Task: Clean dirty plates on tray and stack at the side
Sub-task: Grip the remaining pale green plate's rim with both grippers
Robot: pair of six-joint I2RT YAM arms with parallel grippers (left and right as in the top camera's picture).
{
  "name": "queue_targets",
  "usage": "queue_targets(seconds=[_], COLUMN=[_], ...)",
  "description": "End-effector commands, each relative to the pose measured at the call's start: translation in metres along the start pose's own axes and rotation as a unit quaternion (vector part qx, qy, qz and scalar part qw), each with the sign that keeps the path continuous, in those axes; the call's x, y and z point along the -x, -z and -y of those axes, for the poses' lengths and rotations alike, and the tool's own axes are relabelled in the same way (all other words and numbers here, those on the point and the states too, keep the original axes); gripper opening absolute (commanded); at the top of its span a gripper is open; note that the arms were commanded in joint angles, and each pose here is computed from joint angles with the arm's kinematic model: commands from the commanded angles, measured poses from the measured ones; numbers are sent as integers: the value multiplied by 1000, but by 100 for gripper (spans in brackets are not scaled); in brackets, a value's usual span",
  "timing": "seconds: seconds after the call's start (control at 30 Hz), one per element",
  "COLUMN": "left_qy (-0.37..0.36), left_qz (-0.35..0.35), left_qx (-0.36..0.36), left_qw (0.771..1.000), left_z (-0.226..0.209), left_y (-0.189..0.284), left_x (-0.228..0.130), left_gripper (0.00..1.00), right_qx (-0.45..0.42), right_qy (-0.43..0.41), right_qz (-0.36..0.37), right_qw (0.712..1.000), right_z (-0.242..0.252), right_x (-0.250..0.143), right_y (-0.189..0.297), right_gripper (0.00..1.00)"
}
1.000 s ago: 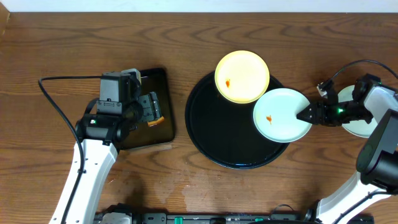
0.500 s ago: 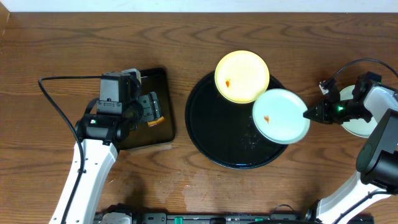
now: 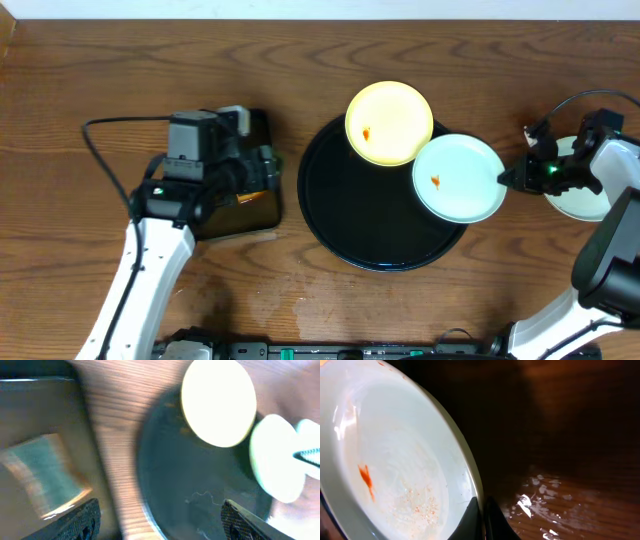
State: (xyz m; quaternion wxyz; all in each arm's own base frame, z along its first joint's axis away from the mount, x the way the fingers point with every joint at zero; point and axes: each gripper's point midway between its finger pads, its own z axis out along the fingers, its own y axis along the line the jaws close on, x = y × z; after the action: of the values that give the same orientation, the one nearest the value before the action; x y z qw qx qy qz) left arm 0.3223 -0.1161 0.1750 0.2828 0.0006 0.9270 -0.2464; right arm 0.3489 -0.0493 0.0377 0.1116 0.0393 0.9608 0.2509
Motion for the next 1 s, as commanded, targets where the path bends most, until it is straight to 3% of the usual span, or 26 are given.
queue_targets(seconds=[0.0,0.3,0.67,0.77,0.9,0.97], left_qy=[-25,-70,-83,-99,-121,-127], left_qz=[-68,-95,-86,-90,-94,-96], left_qx=[-129,-364,-376,-398,-413,-417], left_qw=[989,924,919,908,898,895], left_z=[50,133,139,152,168,173], left_y=[-22,-25,-23,-19,-17,-17], left_x=[-28,-29,-27,-32,-40,-44], left_gripper=[78,78,78,76,66,54], right_qx=[41,33,53,61,81,85], right_qy=[25,92,168,184,204,215], right_qz=[46,93,122,117,106,102], right_qw=[998,991,977,974,970,967], right_z=[-38,-107,-180,-193,-212,-220], right_x=[17,21,9,4,-2,-5], right_y=[23,64,86,84,78,75], right_gripper=[1,1,1,1,1,1])
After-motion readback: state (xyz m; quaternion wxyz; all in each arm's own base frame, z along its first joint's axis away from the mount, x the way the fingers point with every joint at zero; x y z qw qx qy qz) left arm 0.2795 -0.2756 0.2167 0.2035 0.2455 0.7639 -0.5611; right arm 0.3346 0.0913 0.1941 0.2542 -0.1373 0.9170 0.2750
